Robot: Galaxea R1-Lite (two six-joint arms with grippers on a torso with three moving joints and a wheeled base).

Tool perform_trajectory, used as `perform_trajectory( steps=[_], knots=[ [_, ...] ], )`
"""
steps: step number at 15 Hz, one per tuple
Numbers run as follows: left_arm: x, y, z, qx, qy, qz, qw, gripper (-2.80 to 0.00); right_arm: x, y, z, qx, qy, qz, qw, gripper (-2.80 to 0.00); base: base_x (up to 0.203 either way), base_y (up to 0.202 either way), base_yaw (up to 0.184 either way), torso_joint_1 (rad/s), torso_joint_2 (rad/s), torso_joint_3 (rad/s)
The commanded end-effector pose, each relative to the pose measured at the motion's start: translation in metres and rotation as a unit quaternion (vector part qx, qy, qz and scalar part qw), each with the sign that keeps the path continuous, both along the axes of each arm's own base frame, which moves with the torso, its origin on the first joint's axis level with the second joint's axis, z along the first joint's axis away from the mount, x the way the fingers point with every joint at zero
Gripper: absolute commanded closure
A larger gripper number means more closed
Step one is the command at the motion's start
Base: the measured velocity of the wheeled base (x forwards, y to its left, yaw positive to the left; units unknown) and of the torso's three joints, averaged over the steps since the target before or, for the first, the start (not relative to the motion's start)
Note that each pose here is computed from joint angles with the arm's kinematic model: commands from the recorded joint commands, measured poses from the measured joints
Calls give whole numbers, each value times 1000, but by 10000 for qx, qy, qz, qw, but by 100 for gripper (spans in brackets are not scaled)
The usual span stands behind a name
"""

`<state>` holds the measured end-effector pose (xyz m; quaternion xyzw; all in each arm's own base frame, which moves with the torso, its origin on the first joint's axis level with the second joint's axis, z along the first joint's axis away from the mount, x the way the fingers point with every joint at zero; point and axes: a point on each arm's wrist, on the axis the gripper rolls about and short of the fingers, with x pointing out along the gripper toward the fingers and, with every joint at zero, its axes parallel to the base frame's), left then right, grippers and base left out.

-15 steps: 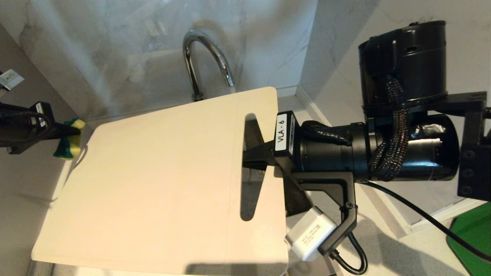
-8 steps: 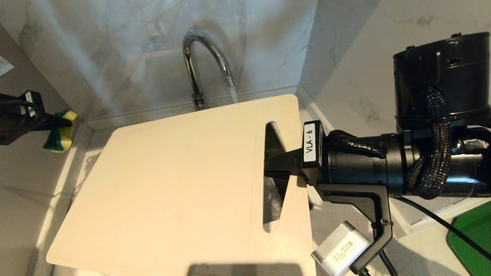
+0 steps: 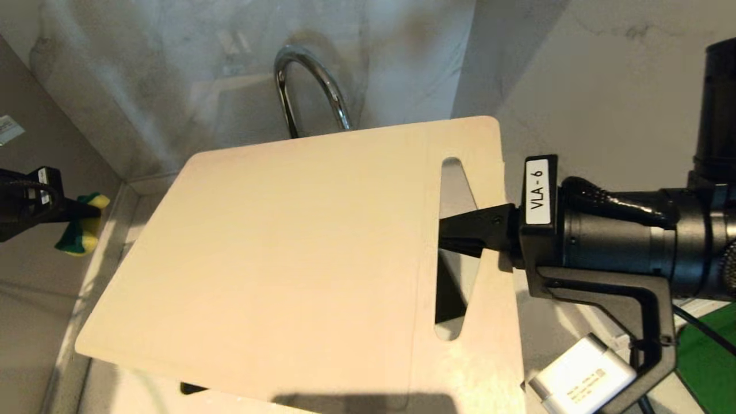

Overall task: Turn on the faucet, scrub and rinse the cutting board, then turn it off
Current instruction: Scrub the cutting board underwater

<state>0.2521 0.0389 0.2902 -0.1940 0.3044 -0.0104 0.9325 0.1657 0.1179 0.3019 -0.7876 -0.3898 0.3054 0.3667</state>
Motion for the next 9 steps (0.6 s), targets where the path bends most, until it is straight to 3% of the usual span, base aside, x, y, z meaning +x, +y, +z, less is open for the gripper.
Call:
perform_trajectory(
  steps=[1,6,9],
  knots=[
    [0,0,-3,-26,68,-3,10000,0,-16,-15,6,144,-137,-322,9993,0,0,0,0,0,0,0],
    [5,1,-14,-35,264,-40,9996,0,-32,-27,3,834,-375,-840,9923,0,0,0,0,0,0,0],
    [7,1,-17,-36,306,-54,9995,0,-37,-32,-1,965,-405,-1078,9887,0,0,0,0,0,0,0]
  ],
)
